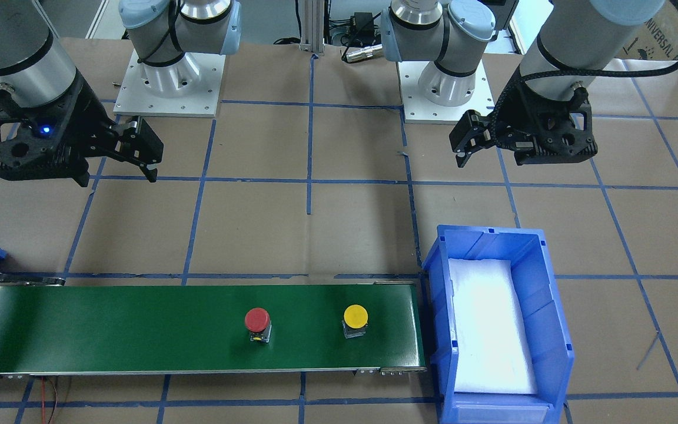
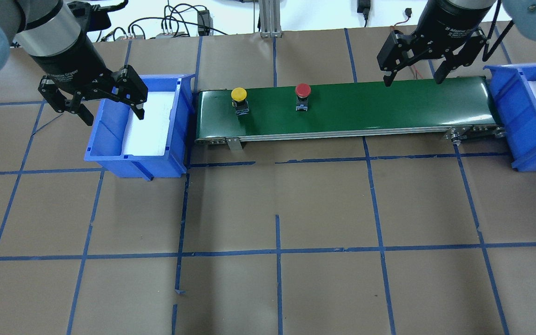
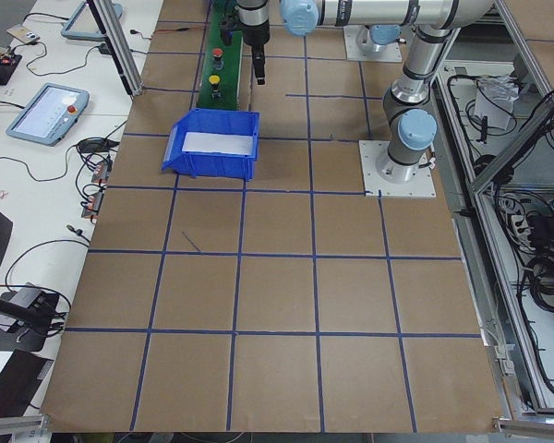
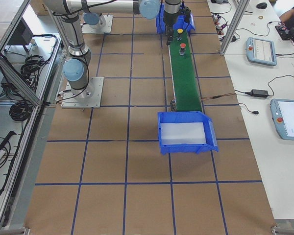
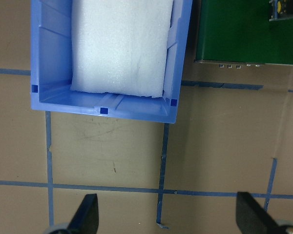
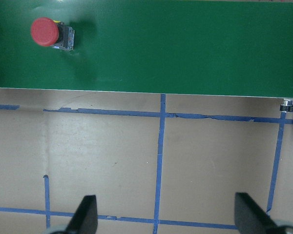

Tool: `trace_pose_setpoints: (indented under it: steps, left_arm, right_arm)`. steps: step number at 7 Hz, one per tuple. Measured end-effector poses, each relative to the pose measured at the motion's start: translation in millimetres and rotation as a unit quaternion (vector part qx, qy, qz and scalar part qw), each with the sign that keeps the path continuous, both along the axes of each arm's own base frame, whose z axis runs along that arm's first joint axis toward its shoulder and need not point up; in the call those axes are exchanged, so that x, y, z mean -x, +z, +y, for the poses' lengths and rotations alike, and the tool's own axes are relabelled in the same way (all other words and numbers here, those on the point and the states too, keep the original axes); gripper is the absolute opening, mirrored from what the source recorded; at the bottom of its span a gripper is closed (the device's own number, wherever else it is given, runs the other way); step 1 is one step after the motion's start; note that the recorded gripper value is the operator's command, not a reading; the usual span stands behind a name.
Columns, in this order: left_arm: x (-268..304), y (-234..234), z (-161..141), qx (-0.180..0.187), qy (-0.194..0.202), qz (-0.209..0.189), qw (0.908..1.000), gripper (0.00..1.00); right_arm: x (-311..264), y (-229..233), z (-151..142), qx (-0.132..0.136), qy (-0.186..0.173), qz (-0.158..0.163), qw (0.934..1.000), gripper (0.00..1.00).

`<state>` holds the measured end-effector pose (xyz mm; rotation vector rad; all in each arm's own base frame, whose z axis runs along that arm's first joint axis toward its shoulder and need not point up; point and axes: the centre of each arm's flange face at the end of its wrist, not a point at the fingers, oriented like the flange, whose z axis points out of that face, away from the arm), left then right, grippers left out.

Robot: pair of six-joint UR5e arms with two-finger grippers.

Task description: Transport two buttons from left to right

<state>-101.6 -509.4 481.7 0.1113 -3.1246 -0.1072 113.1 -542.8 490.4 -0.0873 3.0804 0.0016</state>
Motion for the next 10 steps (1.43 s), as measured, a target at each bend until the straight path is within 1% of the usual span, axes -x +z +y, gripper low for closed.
trace_pose_setpoints:
  steps: [5,10]
  left_arm:
    - [2.2,1.9,-0.7,0.0,-0.001,-0.005,1.0,1.0]
    - [1.6,3.6,-1.5,0.003,-0.001,-0.005,1.0,1.0]
  right_arm:
    - [0.1,-5.6,2.0,-0.005,-0.008,0.008,0.9999,1.0]
    - [0.2,-7.6,1.0,-0.007,0.003,0.01,0.9999,1.0]
